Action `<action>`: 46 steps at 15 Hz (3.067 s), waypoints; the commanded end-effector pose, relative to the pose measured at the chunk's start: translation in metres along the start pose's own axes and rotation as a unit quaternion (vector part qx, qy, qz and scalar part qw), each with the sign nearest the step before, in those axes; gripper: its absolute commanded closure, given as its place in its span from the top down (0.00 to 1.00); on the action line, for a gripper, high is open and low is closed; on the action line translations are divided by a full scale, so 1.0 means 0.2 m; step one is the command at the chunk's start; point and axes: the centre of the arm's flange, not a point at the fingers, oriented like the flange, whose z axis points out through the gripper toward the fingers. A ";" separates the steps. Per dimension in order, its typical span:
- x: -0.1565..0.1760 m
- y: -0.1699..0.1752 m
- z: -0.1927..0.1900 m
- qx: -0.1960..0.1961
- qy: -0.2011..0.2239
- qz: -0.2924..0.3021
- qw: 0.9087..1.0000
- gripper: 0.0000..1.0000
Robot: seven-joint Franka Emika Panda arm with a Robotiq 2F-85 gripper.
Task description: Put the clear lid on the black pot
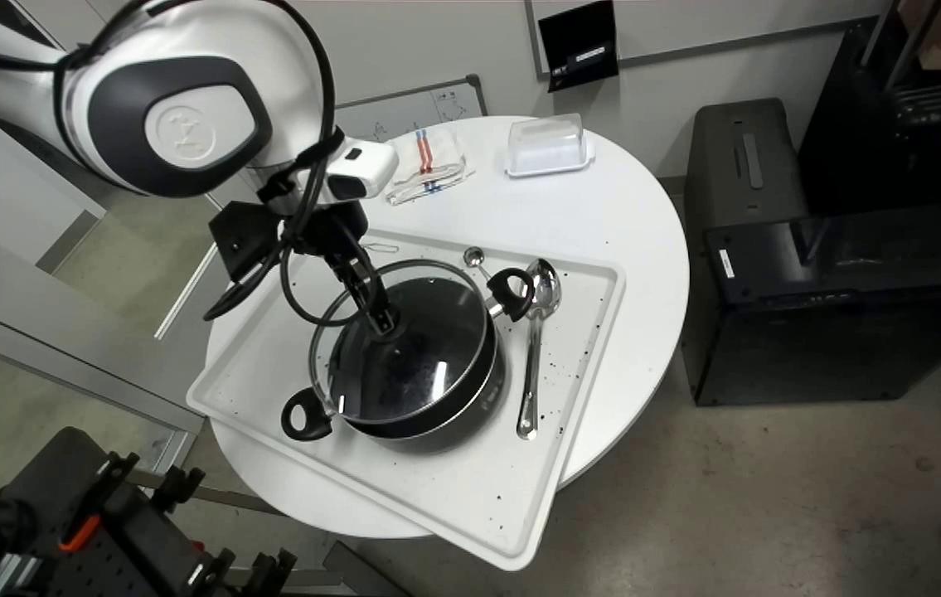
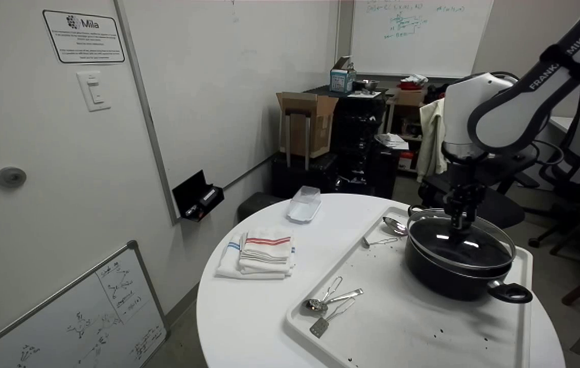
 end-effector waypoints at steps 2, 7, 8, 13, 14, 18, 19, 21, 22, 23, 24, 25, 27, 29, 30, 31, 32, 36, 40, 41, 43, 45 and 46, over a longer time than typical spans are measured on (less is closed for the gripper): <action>0.05 0.03 -0.03 0.012 -0.012 0.027 1.000 0.24; 0.06 0.06 0.00 0.018 -0.017 0.039 0.999 0.24; 0.07 0.06 0.00 0.018 -0.018 0.041 0.999 0.24; 0.07 0.07 0.02 0.022 -0.021 0.046 0.998 0.24; 0.07 0.07 0.02 0.022 -0.022 0.048 0.998 0.24; 0.08 0.07 0.03 0.024 -0.023 0.053 0.998 0.24; 0.08 0.08 0.03 0.024 -0.023 0.054 0.998 0.24; 0.09 0.08 0.04 0.025 -0.024 0.056 0.998 0.24; 0.09 0.08 0.04 0.025 -0.024 0.057 0.998 0.24; 0.09 0.08 0.04 0.025 -0.024 0.058 0.998 0.24; 0.09 0.08 0.05 0.025 -0.024 0.058 0.998 0.24; 0.10 0.08 0.05 0.024 -0.025 0.058 0.998 0.24; 0.10 0.08 0.06 0.024 -0.025 0.058 0.998 0.24; 0.11 0.08 0.07 0.023 -0.025 0.058 0.998 0.24; 0.11 0.08 0.07 0.023 -0.026 0.057 0.998 0.24; 0.11 0.07 0.08 0.022 -0.026 0.057 0.998 0.24; 0.11 0.07 0.08 0.021 -0.027 0.056 0.998 0.24; 0.11 0.06 0.10 0.019 -0.030 0.053 0.998 0.24; 0.09 0.05 0.10 0.017 -0.031 0.049 0.998 0.24; 0.09 0.05 0.10 0.016 -0.031 0.048 0.998 0.24; 0.08 0.05 0.11 0.015 -0.032 0.047 0.998 0.24; 0.08 0.04 0.11 0.015 -0.033 0.046 0.998 0.24; 0.08 0.04 0.11 0.015 -0.034 0.046 0.998 0.24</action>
